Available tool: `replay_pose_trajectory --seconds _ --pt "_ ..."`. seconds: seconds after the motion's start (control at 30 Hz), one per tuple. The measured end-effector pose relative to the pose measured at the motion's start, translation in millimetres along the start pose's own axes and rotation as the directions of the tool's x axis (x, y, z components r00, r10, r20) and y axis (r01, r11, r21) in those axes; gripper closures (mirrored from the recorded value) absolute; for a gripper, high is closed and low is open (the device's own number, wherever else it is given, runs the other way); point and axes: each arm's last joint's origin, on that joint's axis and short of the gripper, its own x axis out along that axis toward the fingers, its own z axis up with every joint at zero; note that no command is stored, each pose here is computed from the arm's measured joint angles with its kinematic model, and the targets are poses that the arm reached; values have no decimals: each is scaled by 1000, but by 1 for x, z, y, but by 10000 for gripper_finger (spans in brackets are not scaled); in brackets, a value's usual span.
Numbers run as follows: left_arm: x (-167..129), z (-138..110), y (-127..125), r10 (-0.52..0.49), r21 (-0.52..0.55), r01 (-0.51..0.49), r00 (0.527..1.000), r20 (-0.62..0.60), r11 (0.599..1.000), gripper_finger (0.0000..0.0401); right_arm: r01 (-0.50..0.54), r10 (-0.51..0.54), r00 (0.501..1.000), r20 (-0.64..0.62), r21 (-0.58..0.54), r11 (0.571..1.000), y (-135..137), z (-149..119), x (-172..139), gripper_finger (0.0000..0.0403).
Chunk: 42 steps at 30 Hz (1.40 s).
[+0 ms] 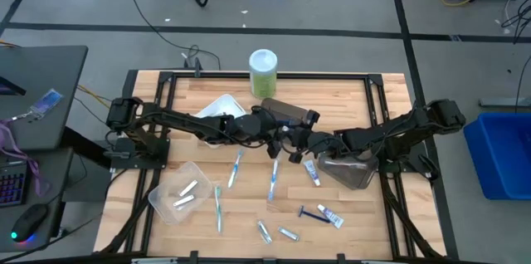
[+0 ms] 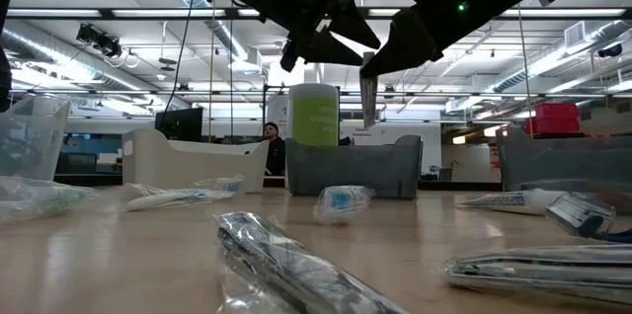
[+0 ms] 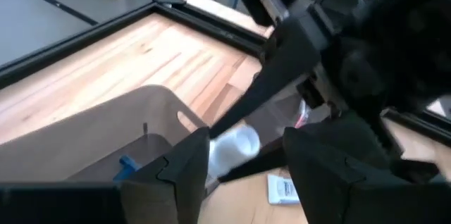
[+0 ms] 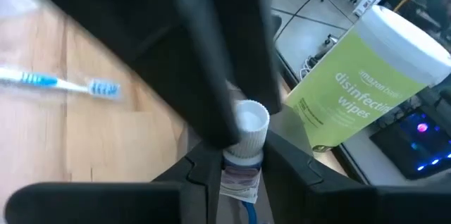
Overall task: Pick & Place Travel size toiletries
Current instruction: Put the toothpaste into the white bin
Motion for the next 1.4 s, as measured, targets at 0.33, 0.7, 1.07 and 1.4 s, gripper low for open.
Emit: replay_pose_trajectory --seconds 0.33,0.7,1.07,1.4 --pt "0 -1 3 76 34 -76 997 9 997 195 -4 3 1000 19 39 999 -1 2 1 312" --pt "0 -1 5 108 39 -109 994 18 993 195 -34 33 999 20 38 999 0 2 1 312" --pt "0 -2 6 133 28 -133 991 16 991 195 -32 31 999 10 48 998 0 1 0 311" --pt "0 -2 7 154 11 -154 988 11 988 195 -32 32 999 -7 35 999 0 -1 0 311"
